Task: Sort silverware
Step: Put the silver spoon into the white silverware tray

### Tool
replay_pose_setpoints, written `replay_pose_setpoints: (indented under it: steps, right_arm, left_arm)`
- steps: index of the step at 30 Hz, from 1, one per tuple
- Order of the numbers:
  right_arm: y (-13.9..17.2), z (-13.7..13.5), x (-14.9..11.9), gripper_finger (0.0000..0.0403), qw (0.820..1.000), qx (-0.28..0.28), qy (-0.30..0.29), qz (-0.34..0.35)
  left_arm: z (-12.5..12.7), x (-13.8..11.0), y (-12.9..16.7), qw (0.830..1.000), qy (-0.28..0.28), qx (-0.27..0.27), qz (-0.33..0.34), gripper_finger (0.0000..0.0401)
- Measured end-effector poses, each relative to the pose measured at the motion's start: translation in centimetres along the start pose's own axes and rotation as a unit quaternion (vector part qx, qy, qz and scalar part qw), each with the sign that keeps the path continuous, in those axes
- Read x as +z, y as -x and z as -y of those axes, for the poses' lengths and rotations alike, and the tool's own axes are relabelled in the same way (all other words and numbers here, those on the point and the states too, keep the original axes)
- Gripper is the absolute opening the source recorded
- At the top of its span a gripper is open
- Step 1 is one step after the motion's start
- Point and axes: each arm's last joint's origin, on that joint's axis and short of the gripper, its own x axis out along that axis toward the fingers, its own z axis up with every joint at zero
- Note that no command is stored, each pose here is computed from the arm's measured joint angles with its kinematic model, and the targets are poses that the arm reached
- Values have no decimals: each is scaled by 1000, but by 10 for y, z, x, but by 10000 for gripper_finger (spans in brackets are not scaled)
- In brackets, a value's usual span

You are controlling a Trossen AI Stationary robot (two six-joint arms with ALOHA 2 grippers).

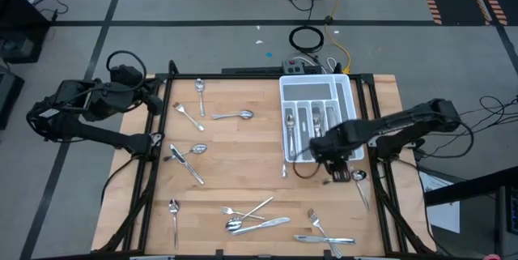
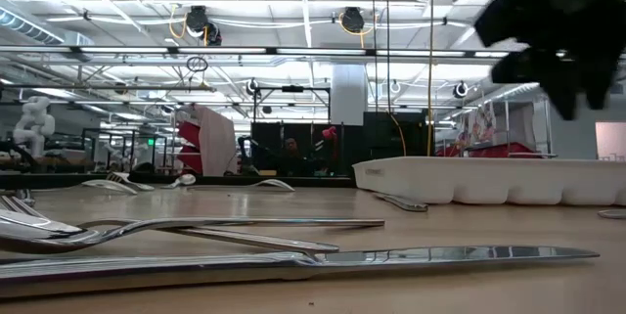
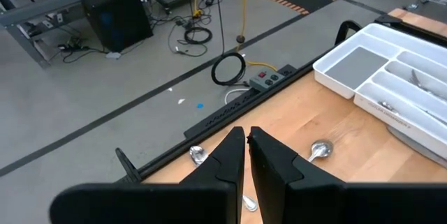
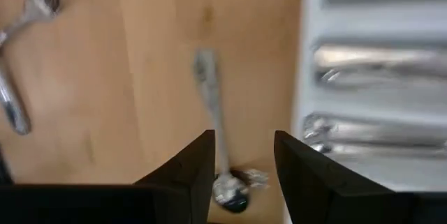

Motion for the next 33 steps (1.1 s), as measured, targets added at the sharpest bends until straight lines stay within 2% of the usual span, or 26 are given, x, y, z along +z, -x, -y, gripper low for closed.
replay_pose_setpoints:
  steps: [6,12,20,33]
  right_arm:
    - [-16,-17,-20,137,1000,13,-19,6]
    - [-39,-27,-30,137,1000,12,-5,6]
    - [-73,-21,-43,137,999,12,-33,1]
    - [-100,-7,-64,130,992,-11,-122,-36]
  left_arm:
    - [-1,-1,0,1000,-6,3,-5,32]
    - [-1,-1,0,1000,-5,3,-5,32]
    - [-1,-1,0,1000,-2,3,-2,32]
    - [-1,-1,0,1000,-1,5,-1,32]
